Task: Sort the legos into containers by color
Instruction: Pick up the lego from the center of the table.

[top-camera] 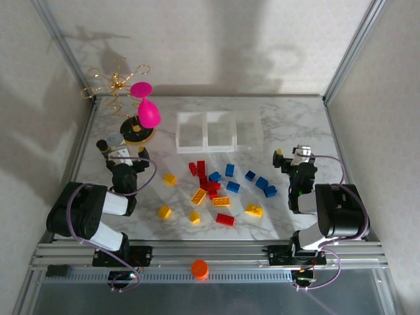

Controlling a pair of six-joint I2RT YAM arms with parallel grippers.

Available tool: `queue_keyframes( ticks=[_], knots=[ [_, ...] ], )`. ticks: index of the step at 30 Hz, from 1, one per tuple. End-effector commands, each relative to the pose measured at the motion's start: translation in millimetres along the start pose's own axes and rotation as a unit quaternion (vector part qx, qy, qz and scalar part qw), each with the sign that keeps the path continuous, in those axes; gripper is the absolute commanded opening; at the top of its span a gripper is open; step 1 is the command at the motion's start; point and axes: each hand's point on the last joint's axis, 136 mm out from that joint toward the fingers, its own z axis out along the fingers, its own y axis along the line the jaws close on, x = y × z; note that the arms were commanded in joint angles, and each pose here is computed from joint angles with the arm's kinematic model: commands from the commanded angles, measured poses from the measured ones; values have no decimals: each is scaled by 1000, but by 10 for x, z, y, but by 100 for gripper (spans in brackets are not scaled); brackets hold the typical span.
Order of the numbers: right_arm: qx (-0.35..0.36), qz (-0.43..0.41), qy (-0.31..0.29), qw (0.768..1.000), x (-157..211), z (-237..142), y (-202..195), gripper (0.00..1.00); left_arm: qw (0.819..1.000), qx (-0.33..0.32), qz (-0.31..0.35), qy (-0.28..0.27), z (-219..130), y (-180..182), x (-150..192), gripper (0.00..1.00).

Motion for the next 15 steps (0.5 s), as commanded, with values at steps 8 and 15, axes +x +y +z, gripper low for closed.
queue_keyframes(
  ticks=[8,15],
  knots=[
    [46,97,9,994,-556,37,-148,99,999,9,-36,15,-78,-113,-342,99],
    [91,235,94,963,-311,2,-240,99,989,-45,-138,18,-248,124,-514,99]
  ],
)
